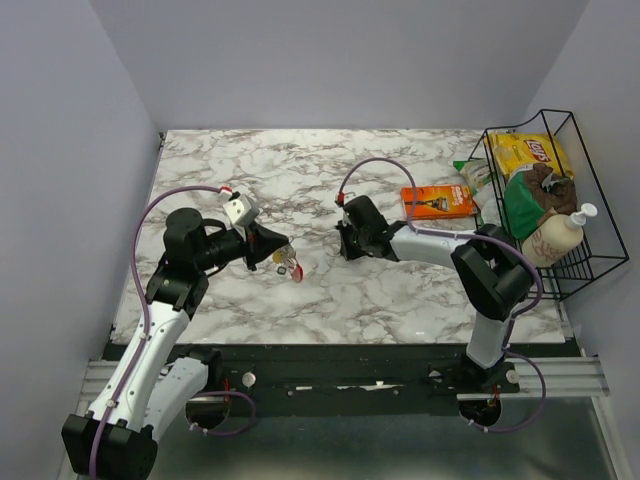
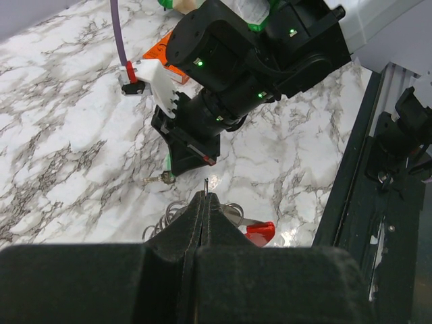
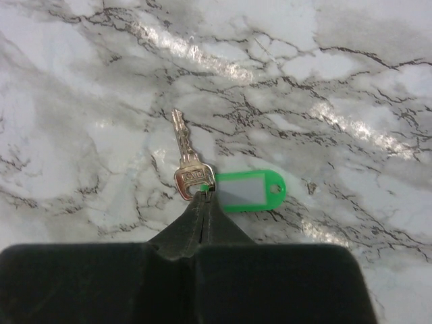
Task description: Put the keys on the keyring
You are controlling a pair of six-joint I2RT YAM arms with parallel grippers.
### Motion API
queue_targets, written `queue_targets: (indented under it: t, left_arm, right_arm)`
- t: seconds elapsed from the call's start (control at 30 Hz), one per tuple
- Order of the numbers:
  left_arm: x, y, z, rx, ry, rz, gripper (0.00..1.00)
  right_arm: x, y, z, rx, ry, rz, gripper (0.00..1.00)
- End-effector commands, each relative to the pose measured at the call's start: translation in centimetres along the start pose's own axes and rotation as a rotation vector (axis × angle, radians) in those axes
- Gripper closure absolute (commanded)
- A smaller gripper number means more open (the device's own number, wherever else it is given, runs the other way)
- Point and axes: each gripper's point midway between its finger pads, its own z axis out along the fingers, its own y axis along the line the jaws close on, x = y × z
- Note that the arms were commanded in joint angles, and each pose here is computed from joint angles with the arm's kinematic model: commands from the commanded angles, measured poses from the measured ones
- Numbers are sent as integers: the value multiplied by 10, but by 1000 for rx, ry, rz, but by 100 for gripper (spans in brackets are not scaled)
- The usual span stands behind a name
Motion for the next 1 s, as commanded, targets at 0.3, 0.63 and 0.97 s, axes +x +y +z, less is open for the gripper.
queue_targets:
  t: [0.3,0.63,0.97]
  left_arm:
    - [-7,-8,-4,42,-15,87,100]
    - [-10,-12,-9,60,-21,203,100]
    - [-8,-15,-10,65,-27,212,100]
  right_arm:
    - [-63,33,-107,-210,-283,-378,99]
    - [-55,63,-157,-410,-316,-565,99]
    - [7,40,-58,-309,-62,-223,99]
